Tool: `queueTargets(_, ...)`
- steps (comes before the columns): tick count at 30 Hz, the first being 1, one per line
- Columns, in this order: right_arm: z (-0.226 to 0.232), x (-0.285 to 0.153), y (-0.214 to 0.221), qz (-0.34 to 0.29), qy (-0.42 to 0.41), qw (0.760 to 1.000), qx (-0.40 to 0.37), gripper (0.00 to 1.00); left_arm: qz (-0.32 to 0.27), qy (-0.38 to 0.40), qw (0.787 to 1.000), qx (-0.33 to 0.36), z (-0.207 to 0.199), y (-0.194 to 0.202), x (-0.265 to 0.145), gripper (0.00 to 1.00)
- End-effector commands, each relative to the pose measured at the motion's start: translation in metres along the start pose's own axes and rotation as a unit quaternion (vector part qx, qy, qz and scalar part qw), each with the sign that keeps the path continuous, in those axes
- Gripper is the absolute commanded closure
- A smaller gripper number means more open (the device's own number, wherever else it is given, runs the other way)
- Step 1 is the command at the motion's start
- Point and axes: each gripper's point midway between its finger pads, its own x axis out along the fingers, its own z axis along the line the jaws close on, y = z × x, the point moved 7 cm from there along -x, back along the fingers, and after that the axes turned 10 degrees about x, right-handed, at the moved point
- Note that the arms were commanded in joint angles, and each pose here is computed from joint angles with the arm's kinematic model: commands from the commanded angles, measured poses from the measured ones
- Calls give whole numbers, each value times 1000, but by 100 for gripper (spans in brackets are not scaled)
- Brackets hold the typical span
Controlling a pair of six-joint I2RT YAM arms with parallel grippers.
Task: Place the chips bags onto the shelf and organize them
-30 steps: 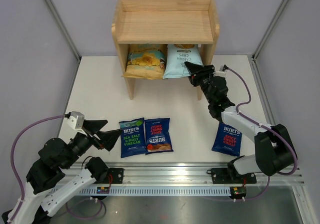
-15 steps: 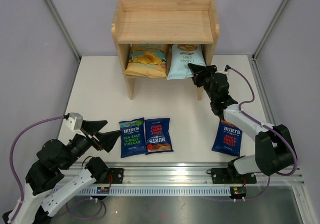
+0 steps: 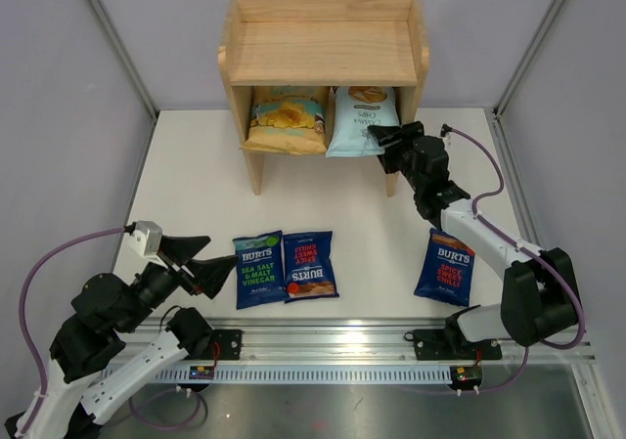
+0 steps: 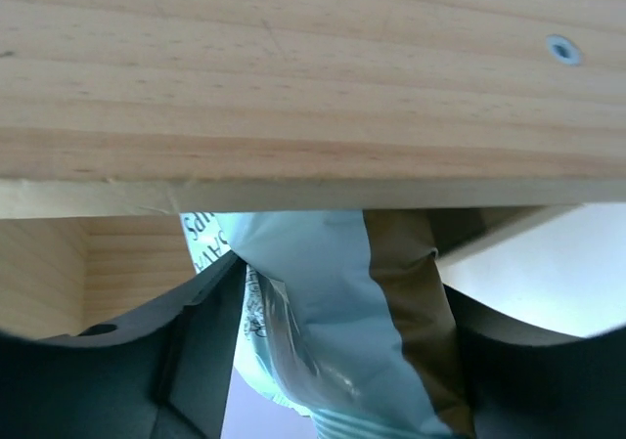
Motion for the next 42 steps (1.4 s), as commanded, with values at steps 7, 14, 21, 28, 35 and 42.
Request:
queueTargets(7, 20, -20, -7, -4, 8, 999, -35, 28, -32, 21, 999, 6, -4, -8, -4, 1)
queueTargets(14, 24, -30, -2, 24, -1, 999, -49, 9, -18, -1, 1000, 2, 0, -6, 1, 1)
queueTargets(21, 22, -48, -7, 13, 5, 998, -61, 1, 55, -116, 992, -9, 18, 4, 23, 1)
queueTargets(28, 24, -68, -3, 43, -6, 995, -91, 1, 142, -225, 963, -36, 30, 18, 46, 1)
queueTargets(35, 15, -102, 4, 105, -21, 979, -172, 0, 228, -272, 931, -84, 32, 66, 70, 1)
queueTargets(42, 14, -149, 9, 164, -53, 954, -246, 1, 260, -311, 901, -152, 53, 102, 76, 1)
